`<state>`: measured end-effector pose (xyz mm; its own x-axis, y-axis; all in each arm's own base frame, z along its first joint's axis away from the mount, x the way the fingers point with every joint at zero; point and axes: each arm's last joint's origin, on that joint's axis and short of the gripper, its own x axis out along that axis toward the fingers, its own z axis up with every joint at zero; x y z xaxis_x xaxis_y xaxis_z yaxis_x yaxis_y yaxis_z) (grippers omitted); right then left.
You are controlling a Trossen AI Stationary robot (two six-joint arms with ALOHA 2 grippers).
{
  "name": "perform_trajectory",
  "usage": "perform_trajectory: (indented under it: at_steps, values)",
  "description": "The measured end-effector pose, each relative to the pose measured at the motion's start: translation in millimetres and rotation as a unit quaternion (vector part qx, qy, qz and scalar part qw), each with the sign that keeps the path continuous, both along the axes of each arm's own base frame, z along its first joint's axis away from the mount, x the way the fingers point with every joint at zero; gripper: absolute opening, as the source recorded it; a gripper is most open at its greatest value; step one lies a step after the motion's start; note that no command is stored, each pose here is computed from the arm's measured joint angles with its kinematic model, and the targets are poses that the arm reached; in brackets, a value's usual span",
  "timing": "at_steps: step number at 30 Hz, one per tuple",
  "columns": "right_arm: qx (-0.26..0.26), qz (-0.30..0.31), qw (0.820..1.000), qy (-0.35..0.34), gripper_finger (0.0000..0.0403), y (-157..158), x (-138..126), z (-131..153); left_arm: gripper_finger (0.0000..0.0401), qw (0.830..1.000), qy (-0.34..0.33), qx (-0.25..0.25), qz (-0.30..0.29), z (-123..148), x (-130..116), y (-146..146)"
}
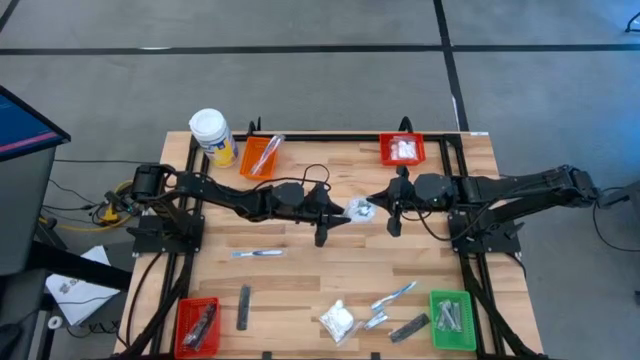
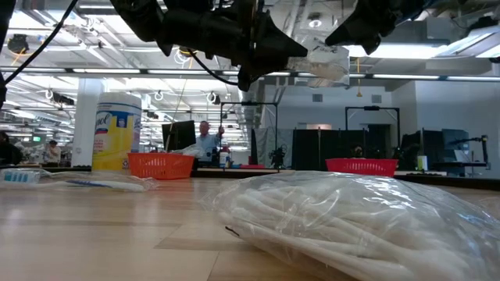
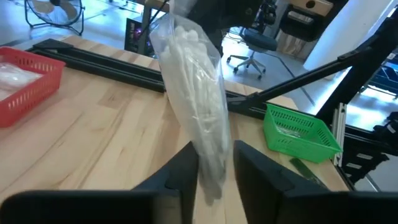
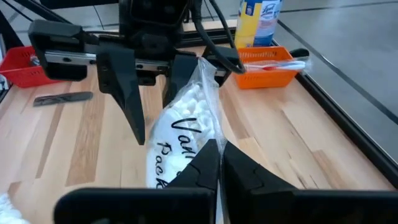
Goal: Pick & Place Travel size toiletries
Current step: Put the top cotton pack into the top red bin
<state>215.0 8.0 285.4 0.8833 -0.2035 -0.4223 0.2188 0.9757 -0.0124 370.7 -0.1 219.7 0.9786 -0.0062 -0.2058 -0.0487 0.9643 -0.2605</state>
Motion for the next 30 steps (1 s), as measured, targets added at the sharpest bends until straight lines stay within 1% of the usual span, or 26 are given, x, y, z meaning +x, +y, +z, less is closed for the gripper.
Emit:
perform_trajectory:
  at_steps: [4, 9, 11, 15, 18, 21, 30]
  values:
    - [0.0, 0.0, 1.0, 0.002, 0.0001, 0, 0, 0, 0.0154, 1.0, 0.0, 0.003, 0.013, 0, 0, 0]
    - [0.0, 0.0, 1.0, 0.002, 0.0001, 0, 0, 0, 0.0247, 0.999, 0.008, 0.012, 0.048, -1, 0, -1]
    - [0.0, 0.0, 1.0, 0.002, 0.0, 0, 0, 0, 0.0279, 0.999, 0.009, 0.013, 0.05, -2, -1, -1]
    - [-0.002, -0.002, 1.0, 0.011, 0.0, 0, -1, -2, 0.0324, 0.999, 0.012, 0.012, 0.05, -2, -1, -1]
    - [-0.019, -0.024, 0.999, 0.028, 0.0, -5, -4, -4, 0.0341, 0.999, 0.012, 0.011, 0.051, -2, -1, -1]
    - [-0.037, -0.062, 0.997, 0.042, 0.0, -16, -10, -4, 0.0344, 0.999, 0.011, 0.002, 0.053, -2, -1, -1]
    - [-0.033, -0.168, 0.982, 0.075, 0.0, -55, -41, 1, 0.0319, 0.998, 0.017, 0.001, 0.055, -3, -1, 1]
